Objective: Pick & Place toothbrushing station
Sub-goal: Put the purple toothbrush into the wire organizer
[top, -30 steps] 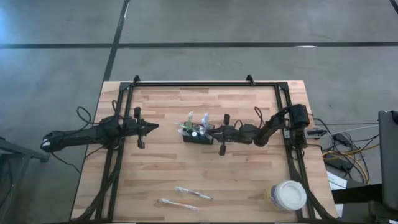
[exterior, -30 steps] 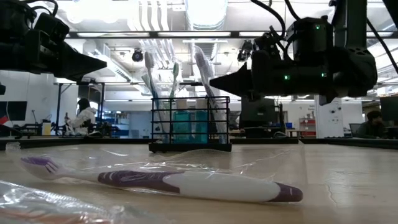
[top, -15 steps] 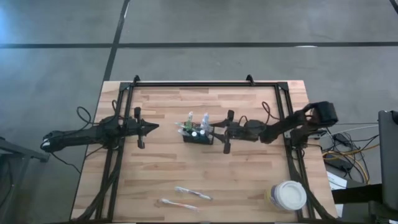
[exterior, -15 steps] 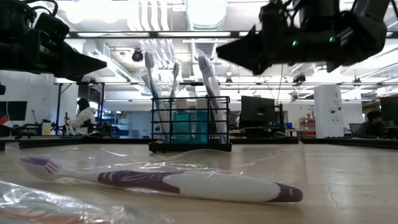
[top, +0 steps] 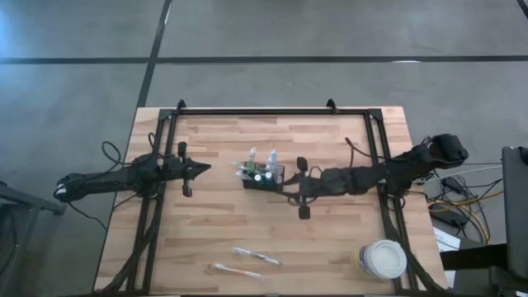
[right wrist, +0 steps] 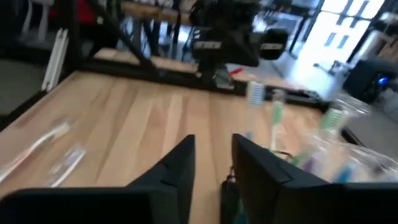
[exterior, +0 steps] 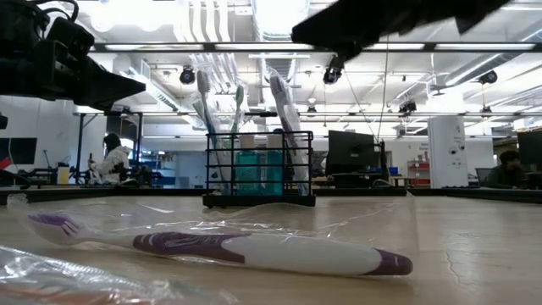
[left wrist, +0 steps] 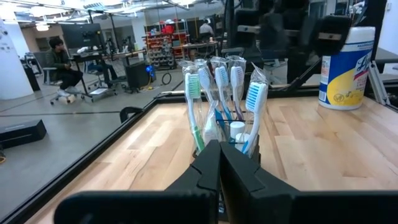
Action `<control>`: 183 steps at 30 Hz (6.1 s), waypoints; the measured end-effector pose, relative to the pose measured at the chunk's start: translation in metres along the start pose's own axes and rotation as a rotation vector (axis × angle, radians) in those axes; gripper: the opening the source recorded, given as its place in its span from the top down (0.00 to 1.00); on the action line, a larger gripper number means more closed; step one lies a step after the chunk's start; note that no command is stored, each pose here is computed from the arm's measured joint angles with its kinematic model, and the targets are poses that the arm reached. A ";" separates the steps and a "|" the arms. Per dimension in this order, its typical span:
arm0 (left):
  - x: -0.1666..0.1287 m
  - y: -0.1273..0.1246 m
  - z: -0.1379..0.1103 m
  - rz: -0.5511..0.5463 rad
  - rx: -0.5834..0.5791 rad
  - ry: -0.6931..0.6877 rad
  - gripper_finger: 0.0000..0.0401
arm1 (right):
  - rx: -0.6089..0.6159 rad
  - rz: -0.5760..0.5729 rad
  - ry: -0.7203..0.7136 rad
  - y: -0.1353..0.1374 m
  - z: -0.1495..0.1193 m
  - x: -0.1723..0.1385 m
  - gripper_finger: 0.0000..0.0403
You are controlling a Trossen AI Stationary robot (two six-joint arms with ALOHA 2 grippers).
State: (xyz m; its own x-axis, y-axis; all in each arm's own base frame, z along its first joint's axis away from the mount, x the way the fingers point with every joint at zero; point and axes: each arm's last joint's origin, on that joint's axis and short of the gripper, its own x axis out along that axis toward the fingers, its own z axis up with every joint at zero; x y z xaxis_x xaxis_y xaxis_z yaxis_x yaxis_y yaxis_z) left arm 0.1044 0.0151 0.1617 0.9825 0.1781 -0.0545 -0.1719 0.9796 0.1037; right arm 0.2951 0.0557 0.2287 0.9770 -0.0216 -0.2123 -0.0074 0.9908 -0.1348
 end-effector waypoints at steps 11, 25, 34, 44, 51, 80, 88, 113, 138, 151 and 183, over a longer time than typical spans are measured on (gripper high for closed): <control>0.000 0.000 0.000 0.003 -0.082 -0.005 0.98 | -0.025 0.077 0.232 0.044 0.027 0.010 0.97; 0.000 0.000 0.001 0.003 -0.165 -0.005 0.98 | 0.337 0.221 0.703 0.111 0.024 0.087 0.87; 0.000 0.000 -0.001 0.003 -0.170 0.010 0.98 | 0.370 0.191 0.940 0.136 0.025 0.146 0.58; 0.000 -0.001 -0.005 -0.010 -0.181 0.053 0.98 | 0.355 0.169 1.012 0.158 0.008 0.193 0.43; 0.000 -0.001 -0.005 -0.009 -0.186 0.050 0.98 | 0.403 0.127 1.081 0.154 -0.011 0.195 0.43; 0.000 -0.001 -0.005 -0.010 -0.199 0.051 0.98 | 0.219 0.076 1.109 0.152 -0.044 0.190 0.96; 0.000 -0.001 -0.005 -0.011 -0.201 0.052 0.98 | -0.128 -0.053 0.958 0.148 0.011 0.156 0.96; 0.000 -0.001 -0.005 -0.011 -0.185 0.050 0.98 | 0.050 -0.120 0.050 0.016 0.096 -0.080 0.97; 0.000 0.002 0.001 0.058 0.001 -0.008 0.98 | 0.094 -0.066 -0.367 -0.017 -0.029 -0.167 0.97; 0.000 0.002 0.002 0.074 -0.041 -0.018 0.98 | 0.056 -0.055 -0.459 -0.018 -0.068 -0.177 0.97; 0.000 0.004 0.003 0.114 -0.038 -0.030 0.98 | 0.035 -0.038 -0.580 -0.024 -0.018 -0.188 0.97</control>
State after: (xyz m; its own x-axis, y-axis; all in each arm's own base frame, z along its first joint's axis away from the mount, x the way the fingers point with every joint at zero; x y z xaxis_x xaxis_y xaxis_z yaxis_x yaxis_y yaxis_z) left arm 0.1038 0.0183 0.1655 0.9580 0.2863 -0.0148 -0.2846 0.9561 0.0696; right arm 0.1077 0.0338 0.2541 0.9336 0.0094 0.3581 0.0275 0.9948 -0.0979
